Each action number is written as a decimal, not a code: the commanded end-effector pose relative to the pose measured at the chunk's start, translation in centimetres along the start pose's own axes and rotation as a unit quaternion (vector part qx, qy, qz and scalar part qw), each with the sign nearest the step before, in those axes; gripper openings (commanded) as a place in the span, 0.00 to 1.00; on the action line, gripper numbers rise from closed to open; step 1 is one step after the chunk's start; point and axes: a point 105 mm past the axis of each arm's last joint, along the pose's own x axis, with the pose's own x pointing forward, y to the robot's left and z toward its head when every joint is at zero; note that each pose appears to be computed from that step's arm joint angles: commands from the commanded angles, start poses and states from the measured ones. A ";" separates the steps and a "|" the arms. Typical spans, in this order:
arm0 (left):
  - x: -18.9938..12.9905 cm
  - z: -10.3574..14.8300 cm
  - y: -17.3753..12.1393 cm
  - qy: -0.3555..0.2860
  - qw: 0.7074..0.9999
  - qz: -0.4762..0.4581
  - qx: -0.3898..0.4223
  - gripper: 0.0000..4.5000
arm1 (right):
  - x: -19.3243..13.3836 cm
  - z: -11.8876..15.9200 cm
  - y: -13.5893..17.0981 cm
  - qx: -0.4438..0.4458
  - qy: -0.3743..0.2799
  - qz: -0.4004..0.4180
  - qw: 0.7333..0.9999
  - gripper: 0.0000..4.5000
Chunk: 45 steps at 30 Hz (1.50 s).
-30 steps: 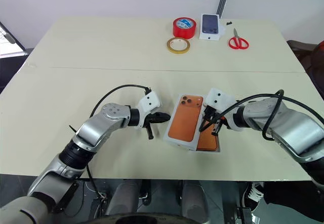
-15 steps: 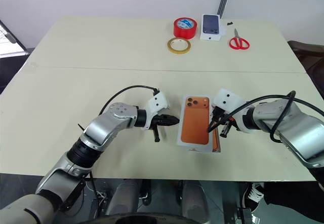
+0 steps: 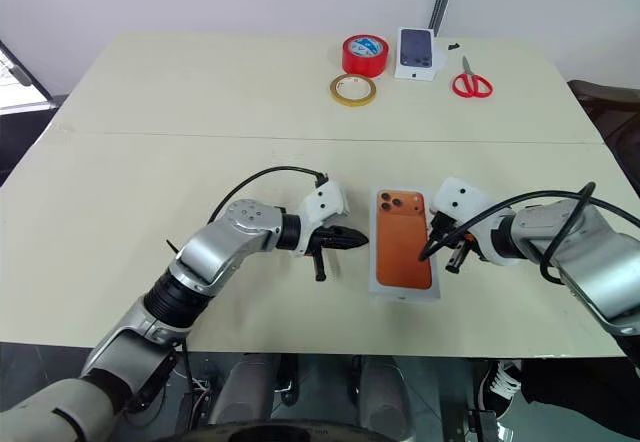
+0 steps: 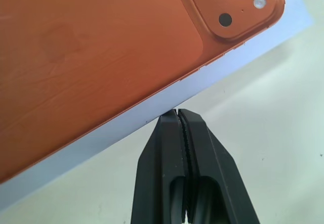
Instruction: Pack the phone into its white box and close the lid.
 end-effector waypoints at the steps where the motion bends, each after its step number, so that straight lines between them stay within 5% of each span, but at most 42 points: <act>1: 0.7 1.8 -1.1 -0.022 0.999 -0.026 0.031 0.00 | -0.4 1.0 0.2 -0.016 -0.025 0.006 1.000 0.01; 34: 0.3 0.8 -0.2 -0.011 1.000 -0.005 0.017 0.00 | 0.1 0.2 0.6 -0.018 -0.015 0.013 1.000 0.01; 45: -2.1 1.9 2.1 -0.046 0.998 0.034 -0.010 0.00 | -3.7 0.6 -1.7 -0.050 -0.047 -0.012 0.998 0.01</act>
